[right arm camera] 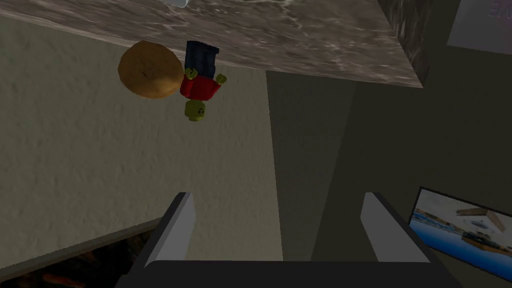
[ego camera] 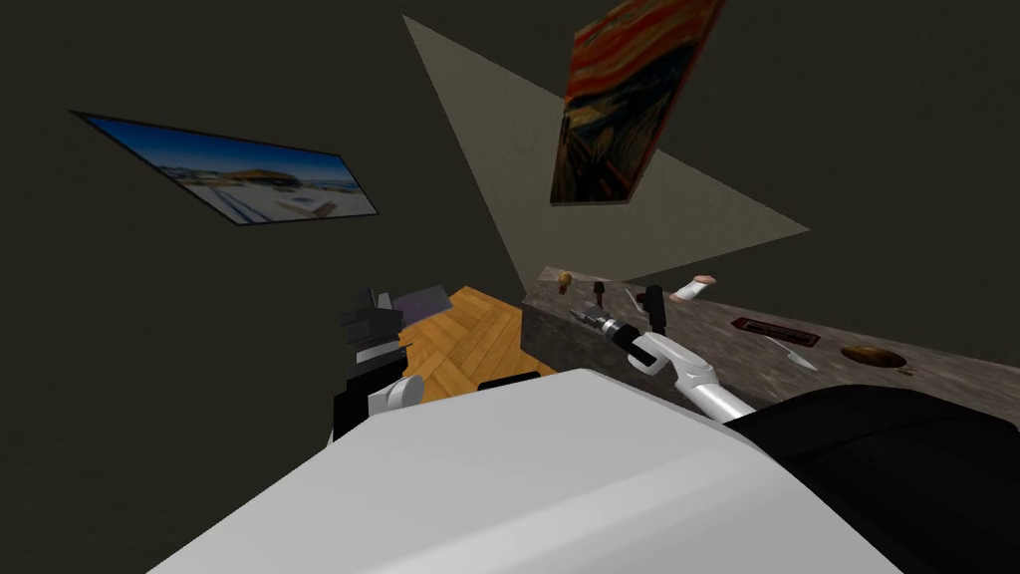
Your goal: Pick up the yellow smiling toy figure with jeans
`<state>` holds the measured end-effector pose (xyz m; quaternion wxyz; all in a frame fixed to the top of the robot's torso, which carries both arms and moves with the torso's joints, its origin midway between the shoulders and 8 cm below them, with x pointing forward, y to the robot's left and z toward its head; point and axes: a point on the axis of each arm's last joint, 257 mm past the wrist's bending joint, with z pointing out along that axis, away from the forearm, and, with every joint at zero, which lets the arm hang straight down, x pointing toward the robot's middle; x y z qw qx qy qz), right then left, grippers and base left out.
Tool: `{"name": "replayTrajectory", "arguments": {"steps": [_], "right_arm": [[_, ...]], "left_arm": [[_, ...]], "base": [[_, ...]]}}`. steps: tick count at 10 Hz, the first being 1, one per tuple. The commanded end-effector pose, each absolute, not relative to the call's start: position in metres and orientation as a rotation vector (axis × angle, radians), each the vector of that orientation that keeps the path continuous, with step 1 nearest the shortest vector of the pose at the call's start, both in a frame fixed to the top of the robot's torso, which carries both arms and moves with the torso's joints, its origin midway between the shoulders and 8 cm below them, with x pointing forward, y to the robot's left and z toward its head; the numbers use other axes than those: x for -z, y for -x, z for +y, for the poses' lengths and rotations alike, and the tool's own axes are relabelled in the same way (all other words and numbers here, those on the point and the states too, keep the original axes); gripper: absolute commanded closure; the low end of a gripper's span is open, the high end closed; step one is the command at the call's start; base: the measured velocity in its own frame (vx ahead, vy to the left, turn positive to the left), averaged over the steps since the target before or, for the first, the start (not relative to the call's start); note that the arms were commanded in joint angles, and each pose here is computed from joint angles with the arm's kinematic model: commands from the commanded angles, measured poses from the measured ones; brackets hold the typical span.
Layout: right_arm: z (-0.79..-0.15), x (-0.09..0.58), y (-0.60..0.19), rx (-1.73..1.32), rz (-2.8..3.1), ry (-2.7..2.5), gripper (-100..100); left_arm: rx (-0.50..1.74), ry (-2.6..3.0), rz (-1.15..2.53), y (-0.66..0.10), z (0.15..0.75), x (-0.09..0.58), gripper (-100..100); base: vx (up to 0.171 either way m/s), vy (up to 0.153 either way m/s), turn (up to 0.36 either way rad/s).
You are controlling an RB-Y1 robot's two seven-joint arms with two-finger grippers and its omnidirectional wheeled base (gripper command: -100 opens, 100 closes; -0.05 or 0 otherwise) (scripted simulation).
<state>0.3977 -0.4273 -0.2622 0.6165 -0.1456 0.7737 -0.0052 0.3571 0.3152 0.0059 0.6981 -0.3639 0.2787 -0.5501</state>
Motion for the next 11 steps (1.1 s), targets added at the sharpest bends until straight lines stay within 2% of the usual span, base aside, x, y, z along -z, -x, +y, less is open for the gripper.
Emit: {"name": "replayTrajectory", "arguments": {"steps": [1,5,11], "right_arm": [[-0.440,0.267,-0.393,0.064,1.797,0.376,-100],[-0.484,0.279,-0.395,0.255,1.838,0.534,-100],[-0.543,0.292,-0.396,0.505,1.876,0.739,-100]], "left_arm": [[1.226,0.811,0.621,-0.357,0.315,-0.006,0],[1.226,0.811,0.621,-0.357,0.315,-0.006,0],[1.226,0.811,0.621,-0.357,0.315,-0.006,0]], "base": [[0.020,-0.018,0.082],[0.046,0.003,0.047],[0.084,0.012,0.061]]}}
